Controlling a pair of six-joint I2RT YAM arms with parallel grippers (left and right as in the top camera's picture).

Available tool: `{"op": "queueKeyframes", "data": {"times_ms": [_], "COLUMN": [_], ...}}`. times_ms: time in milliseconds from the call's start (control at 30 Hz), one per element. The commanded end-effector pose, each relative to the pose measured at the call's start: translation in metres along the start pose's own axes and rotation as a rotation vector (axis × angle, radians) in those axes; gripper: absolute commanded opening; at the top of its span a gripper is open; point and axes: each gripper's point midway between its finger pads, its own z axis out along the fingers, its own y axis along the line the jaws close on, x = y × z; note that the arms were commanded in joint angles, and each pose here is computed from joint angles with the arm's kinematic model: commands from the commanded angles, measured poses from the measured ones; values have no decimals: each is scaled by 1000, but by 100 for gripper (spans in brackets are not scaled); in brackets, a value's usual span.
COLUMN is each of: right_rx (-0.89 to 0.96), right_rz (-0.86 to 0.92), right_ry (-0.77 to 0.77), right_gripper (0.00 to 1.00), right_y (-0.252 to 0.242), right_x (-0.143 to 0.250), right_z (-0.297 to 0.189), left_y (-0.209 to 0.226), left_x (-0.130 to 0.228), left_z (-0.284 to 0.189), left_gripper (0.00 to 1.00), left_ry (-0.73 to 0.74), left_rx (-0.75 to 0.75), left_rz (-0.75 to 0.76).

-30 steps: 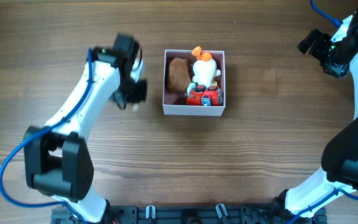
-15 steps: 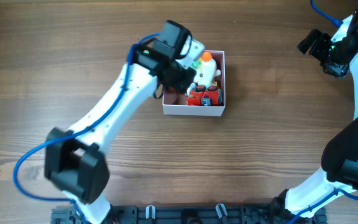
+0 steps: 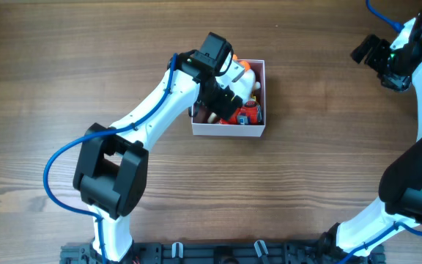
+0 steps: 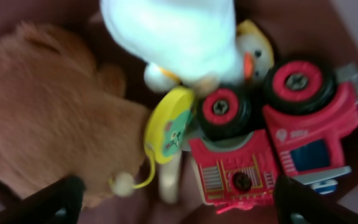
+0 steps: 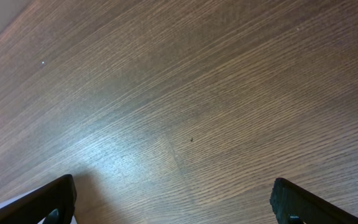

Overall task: Pack container
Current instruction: 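Carry cat rattle into the box and release it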

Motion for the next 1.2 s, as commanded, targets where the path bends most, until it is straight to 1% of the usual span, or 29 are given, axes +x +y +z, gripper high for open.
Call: {"op": "queueKeyframes", "data": {"times_ms": [0, 67, 200, 233, 267, 333, 367, 400, 467, 567, 767, 800, 867, 933, 1000, 1167], "right_rx": [-7, -7, -6, -7, -7, -7, -7, -7, -6, -7, -7, -7, -6, -7, -7, -6], "right_rz": [8, 9, 8, 9, 9, 9, 8, 8, 9, 9, 9, 8, 9, 9, 9, 9], "right_ry": [17, 16, 16, 16, 16, 16, 16, 16, 16, 16, 16, 17, 16, 16, 16, 16], "right_gripper": [100, 100, 100, 100, 100, 100, 100, 100, 100, 100, 99, 100, 100, 100, 100, 100], "right_y": [1, 1, 1, 1, 1, 1, 1, 1, 1, 1, 1, 1, 1, 1, 1, 1], "right_x": [3, 3, 3, 3, 3, 3, 3, 3, 3, 3, 3, 3, 3, 3, 3, 3], "right_z": [6, 6, 6, 6, 6, 6, 6, 6, 6, 6, 6, 6, 6, 6, 6, 6], "left_y": [-1, -1, -3, -2, 3, 11, 17, 23, 32, 41, 43, 44, 45, 46, 46, 31], "left_x": [-50, -75, -113, -119, -127, -133, -135, -135, -134, -132, -134, -133, -132, -131, -130, -123], "left_z": [-61, -88, -115, -117, -116, -110, -101, -93, -80, -64, -36, -31, -22, -14, -7, 1], "left_gripper": [100, 100, 100, 96, 80, 60, 43, 33, 23, 22, 23, 21, 19, 15, 13, 8], "left_ry": [-192, -293, -463, -491, -519, -538, -538, -531, -516, -498, -482, -477, -466, -459, -451, -409], "left_rx": [-25, -31, -29, -34, -43, -51, -56, -57, -60, -57, -53, -53, -51, -45, -32, 21], "left_rz": [-9, -40, -27, -23, -24, -31, -37, -61, -110, -152, -152, -152, -156, -181, -202, -191]}}
